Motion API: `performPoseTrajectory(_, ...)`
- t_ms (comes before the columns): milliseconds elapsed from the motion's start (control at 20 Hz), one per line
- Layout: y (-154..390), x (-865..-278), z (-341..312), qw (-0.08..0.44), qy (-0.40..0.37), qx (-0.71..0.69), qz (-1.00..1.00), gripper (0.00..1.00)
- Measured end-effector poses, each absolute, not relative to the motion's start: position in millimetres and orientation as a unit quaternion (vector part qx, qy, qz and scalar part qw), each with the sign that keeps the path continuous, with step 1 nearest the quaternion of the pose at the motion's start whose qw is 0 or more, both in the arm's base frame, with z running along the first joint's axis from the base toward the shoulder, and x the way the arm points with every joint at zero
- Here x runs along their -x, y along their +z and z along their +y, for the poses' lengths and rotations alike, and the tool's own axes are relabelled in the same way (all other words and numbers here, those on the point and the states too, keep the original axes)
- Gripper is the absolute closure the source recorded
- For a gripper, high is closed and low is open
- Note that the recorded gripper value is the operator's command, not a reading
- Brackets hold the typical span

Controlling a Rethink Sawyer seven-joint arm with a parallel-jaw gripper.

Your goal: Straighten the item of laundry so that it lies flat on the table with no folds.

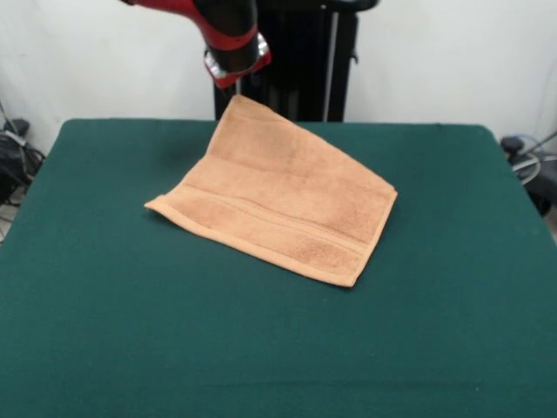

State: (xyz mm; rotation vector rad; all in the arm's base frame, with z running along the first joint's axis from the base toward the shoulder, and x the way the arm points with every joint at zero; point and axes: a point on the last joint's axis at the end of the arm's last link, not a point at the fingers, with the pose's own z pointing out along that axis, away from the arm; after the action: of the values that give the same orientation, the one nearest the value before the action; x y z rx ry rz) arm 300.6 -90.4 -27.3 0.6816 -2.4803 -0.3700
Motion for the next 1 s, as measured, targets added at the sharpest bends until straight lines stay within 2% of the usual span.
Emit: performPoseTrajectory(1000, -43, -333, -90, 0.201, -0.166, -0.242, -0.935, 0.0)
